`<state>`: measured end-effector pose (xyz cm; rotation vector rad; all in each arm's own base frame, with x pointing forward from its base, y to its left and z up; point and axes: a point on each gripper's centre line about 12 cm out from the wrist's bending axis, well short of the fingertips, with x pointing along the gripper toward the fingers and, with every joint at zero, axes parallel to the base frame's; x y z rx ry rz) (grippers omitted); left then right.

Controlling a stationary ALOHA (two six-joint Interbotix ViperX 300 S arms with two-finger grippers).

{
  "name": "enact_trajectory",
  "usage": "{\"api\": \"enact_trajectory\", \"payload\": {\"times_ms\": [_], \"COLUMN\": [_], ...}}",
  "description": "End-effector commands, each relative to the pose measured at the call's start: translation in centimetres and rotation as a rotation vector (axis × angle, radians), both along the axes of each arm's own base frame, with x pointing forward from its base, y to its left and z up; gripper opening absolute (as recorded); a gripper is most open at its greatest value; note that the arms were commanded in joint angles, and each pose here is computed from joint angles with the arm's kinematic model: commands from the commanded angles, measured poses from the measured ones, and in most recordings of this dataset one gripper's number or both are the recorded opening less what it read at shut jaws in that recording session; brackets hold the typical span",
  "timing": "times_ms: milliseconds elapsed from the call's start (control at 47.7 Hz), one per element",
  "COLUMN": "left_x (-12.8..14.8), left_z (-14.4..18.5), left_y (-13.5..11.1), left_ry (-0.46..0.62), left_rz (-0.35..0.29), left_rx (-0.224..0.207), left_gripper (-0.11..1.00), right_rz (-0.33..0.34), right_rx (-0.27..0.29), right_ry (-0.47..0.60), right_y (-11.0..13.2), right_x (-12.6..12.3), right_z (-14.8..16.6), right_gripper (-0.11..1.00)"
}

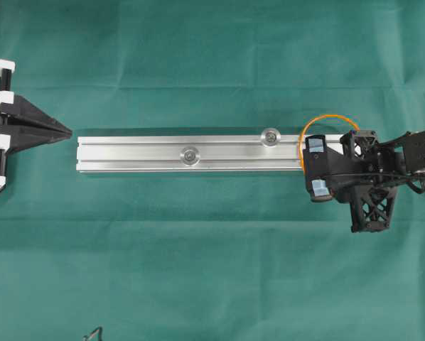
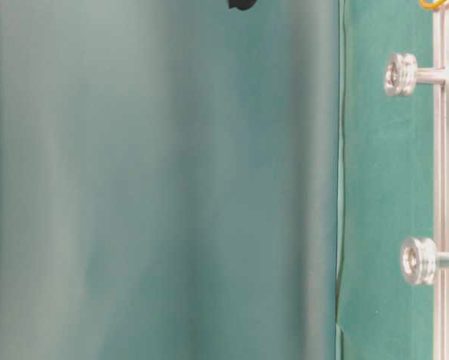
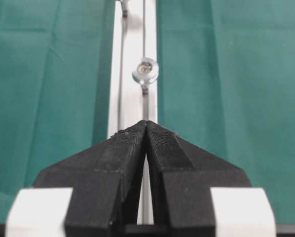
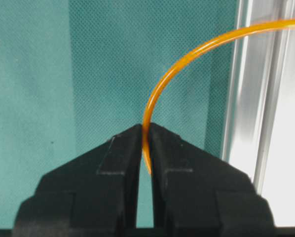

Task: Hook the rubber onto the shaft.
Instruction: 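Lower the right gripper and pinch the band's near edge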

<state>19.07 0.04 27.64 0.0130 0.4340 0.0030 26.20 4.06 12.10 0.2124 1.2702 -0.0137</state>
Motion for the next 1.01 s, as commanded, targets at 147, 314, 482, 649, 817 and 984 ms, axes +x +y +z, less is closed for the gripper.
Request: {"api": "enact_trajectory", "payload": {"times_ms": [147, 314, 482, 649, 817, 984], "left_x": [0.3, 0.3, 0.3, 0.3, 0.3, 0.3], "left_z": [0.9, 0.9, 0.9, 1.0, 0.9, 0.9], "left_y": [0.0, 0.0, 0.0, 0.0, 0.0, 0.0], "left_ry": [-0.021, -0.021, -0.021, -0.023, -0.021, -0.021], "left_rz": [-0.002, -0.002, -0.002, -0.002, -0.002, -0.002], "left_rx": [0.003, 0.003, 0.003, 0.003, 0.003, 0.003], "left_gripper": [0.00, 0.00, 0.00, 0.00, 0.00, 0.00], "right_rz": [0.008, 0.011, 0.014, 0.021, 0.036, 0.048], "right_rx": [-0.001, -0.005, -0.004, -0.002, -0.012, -0.036], "right_ry": [-0.023, -0.032, -0.047, -0.050, -0.058, -0.078], "right_y": [0.1, 0.1, 0.1, 0.1, -0.1, -0.6], "right_x": [0.5, 0.5, 0.5, 0.3, -0.2, -0.7], "right_z": [0.6, 0.8, 1.4, 3.0, 5.1, 7.4], "right_gripper": [0.07, 0.07, 0.07, 0.07, 0.07, 0.07]}}
